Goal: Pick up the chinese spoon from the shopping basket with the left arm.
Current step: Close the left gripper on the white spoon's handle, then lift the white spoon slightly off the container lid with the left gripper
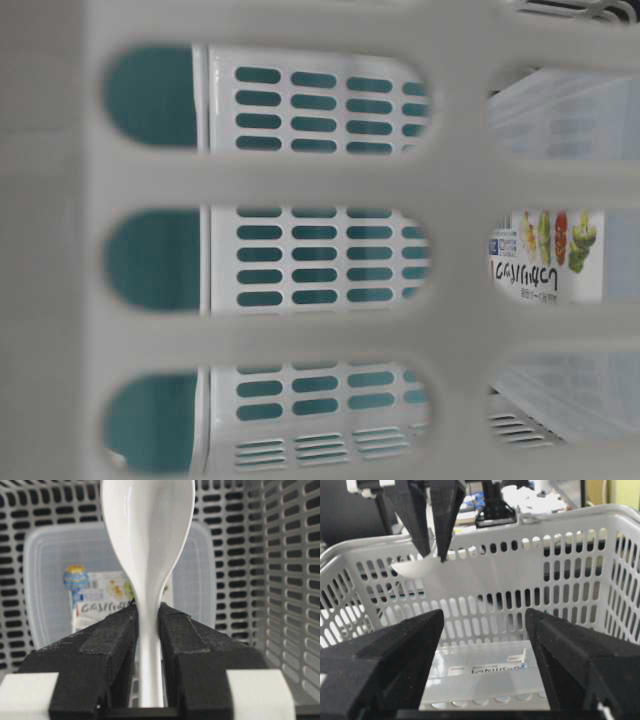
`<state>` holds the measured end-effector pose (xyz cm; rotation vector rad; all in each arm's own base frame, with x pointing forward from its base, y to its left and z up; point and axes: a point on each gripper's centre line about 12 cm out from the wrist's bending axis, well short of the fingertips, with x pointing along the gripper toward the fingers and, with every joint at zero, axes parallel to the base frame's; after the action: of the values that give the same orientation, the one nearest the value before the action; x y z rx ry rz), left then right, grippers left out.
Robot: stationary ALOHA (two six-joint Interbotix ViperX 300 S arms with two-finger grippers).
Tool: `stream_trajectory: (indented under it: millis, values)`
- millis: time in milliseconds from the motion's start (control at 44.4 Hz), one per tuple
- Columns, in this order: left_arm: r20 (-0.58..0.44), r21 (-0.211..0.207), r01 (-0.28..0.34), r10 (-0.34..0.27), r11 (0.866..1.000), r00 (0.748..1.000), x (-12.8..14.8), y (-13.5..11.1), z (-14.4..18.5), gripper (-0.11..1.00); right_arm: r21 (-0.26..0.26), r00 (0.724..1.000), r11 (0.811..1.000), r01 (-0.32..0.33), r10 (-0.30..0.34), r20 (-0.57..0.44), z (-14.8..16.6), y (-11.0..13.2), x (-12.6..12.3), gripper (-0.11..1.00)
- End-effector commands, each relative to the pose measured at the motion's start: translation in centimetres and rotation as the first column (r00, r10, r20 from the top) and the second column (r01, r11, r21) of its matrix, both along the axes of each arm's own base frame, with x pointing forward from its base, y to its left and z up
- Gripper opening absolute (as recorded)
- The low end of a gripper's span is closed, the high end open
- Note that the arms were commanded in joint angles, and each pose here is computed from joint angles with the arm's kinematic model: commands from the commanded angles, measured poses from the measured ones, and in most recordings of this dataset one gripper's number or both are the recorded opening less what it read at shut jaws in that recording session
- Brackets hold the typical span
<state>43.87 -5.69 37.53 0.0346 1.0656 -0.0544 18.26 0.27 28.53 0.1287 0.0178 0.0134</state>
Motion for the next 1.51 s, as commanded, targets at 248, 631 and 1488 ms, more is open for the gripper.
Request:
stream_trajectory:
  millis: [248, 631, 1488]
  values:
    - [0.072, -0.006, 0.004, -0.003, 1.000, 0.997, -0.84, 0.02, 2.93, 0.13, 0.005, 1.000, 1.000, -0.001, 0.001, 0.009, 0.30, 0.03, 0.13, 0.65]
    - [0.066, -0.005, 0.004, -0.003, 1.000, 0.998, -0.87, 0.02, 2.76, 0.13, 0.005, 1.000, 1.000, -0.001, 0.001, 0.008, 0.28, 0.03, 0.13, 0.65]
    - [0.054, -0.004, 0.004, -0.003, 1.000, 0.999, -0.76, 0.01, 2.29, 0.13, 0.005, 1.000, 1.000, -0.003, 0.003, 0.008, 0.28, 0.05, 0.13, 0.65]
